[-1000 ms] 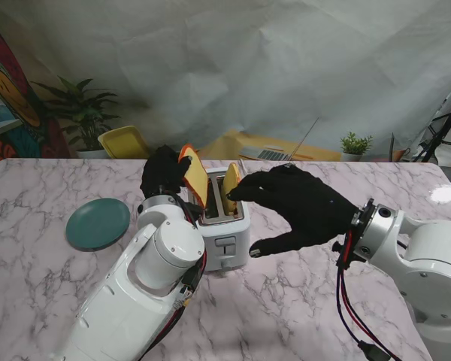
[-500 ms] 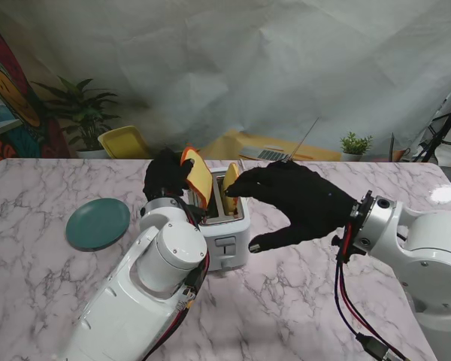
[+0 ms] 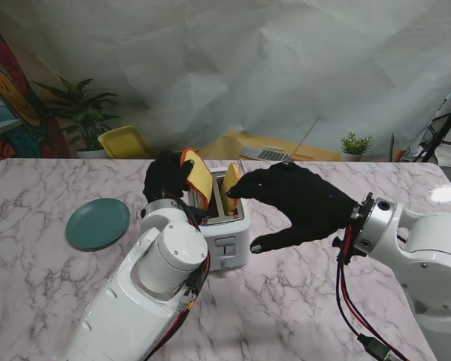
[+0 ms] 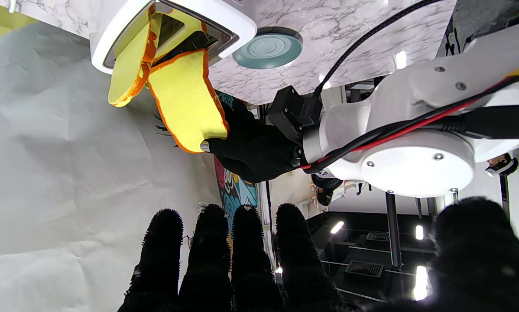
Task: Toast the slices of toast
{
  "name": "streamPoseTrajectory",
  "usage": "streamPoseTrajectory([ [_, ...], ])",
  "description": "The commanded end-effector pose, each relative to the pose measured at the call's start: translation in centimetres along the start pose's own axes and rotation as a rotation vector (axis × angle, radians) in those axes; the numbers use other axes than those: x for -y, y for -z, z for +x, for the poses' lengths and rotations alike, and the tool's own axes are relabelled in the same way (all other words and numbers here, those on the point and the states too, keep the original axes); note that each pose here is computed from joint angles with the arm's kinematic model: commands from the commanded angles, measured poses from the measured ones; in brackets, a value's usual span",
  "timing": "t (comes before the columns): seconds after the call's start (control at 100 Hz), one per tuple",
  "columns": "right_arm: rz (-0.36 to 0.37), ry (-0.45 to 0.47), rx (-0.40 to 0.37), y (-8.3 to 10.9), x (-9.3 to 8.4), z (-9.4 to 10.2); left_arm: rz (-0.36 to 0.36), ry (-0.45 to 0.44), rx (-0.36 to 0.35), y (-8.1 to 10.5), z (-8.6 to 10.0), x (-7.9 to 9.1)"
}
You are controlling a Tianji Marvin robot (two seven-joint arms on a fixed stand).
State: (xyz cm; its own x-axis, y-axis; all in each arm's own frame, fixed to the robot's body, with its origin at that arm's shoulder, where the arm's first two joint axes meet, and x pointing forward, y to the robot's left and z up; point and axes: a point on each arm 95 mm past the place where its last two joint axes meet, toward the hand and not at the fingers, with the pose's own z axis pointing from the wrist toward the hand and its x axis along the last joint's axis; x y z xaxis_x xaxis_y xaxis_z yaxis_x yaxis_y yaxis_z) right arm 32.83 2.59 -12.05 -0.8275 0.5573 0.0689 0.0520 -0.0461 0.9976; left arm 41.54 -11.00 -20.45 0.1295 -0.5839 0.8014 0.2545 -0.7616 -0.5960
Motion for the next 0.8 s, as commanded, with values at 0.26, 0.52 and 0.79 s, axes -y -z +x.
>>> streamPoseTrajectory([
  [0.26,0.010,-0.002,0.005,0.02,0.49,-0.15,0.005,0.025,-0.006,0.72,0.80,0.09],
  [0.52,0.010,0.000,0.005,0.04,0.48,-0.21,0.007,0.030,-0.006,0.89,0.78,0.26],
  [0.79,0.014,-0.003,0.007,-0.03,0.59,-0.21,0.006,0.042,0.015,0.98,0.41,0.07],
])
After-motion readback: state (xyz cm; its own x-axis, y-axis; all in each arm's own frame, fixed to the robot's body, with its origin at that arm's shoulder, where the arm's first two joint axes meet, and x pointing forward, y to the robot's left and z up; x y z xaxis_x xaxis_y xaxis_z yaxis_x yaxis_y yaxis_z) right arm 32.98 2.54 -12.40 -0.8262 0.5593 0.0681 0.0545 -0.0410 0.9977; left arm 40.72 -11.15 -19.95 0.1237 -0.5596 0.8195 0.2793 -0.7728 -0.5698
